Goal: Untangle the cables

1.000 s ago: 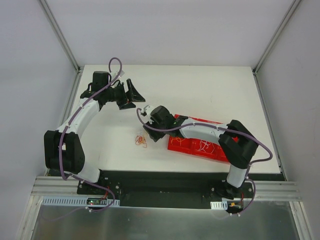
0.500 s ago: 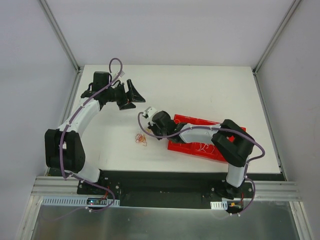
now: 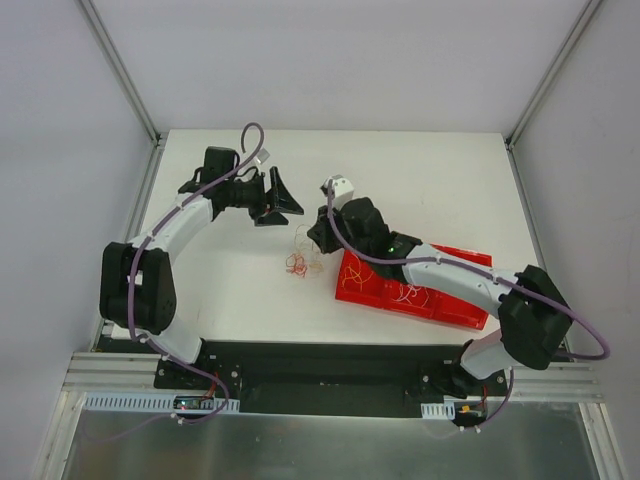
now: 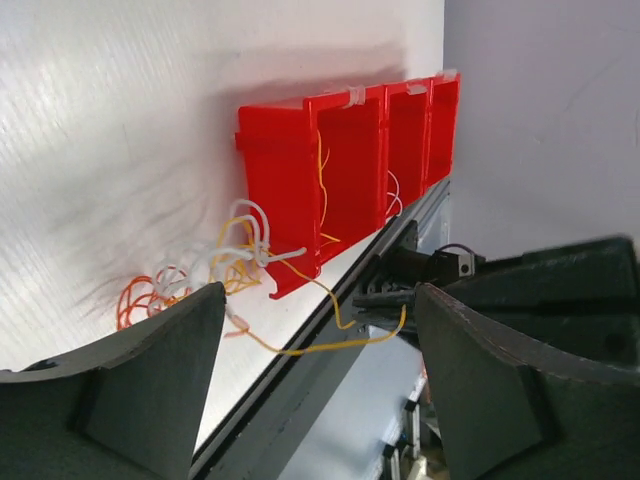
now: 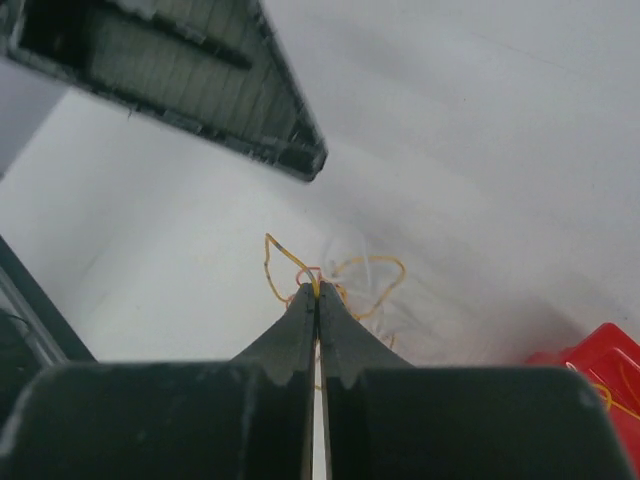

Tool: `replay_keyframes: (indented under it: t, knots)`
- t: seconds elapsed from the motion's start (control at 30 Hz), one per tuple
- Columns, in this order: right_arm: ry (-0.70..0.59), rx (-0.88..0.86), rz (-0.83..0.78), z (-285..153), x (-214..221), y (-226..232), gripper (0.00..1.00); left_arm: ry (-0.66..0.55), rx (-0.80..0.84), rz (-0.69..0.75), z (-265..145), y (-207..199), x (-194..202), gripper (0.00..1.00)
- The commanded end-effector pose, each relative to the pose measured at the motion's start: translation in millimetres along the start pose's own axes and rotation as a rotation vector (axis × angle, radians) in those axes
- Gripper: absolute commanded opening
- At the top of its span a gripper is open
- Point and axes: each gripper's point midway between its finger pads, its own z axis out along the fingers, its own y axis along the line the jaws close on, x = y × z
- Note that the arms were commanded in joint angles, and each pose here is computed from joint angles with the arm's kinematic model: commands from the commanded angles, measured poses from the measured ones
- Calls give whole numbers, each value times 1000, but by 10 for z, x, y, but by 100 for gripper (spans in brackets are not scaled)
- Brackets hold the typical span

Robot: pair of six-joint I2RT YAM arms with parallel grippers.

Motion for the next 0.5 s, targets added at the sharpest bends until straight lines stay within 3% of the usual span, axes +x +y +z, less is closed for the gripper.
replay_keyframes:
  t: [0.0, 0.1, 0.23, 0.47]
  knots:
    - [-32, -133, 236, -86, -483, 129, 0, -109, 81, 200, -211, -431, -80, 77]
    - [10, -170, 319, -80, -577, 121, 0, -232, 91, 357, -416, -668, -88, 79]
    - [-24, -228, 403, -160, -907, 202, 0, -336, 117, 538, -569, -932, -2, 79]
    - [-77, -397, 529, -360, -1490, 581, 1, -345, 120, 605, -463, -942, 97, 76]
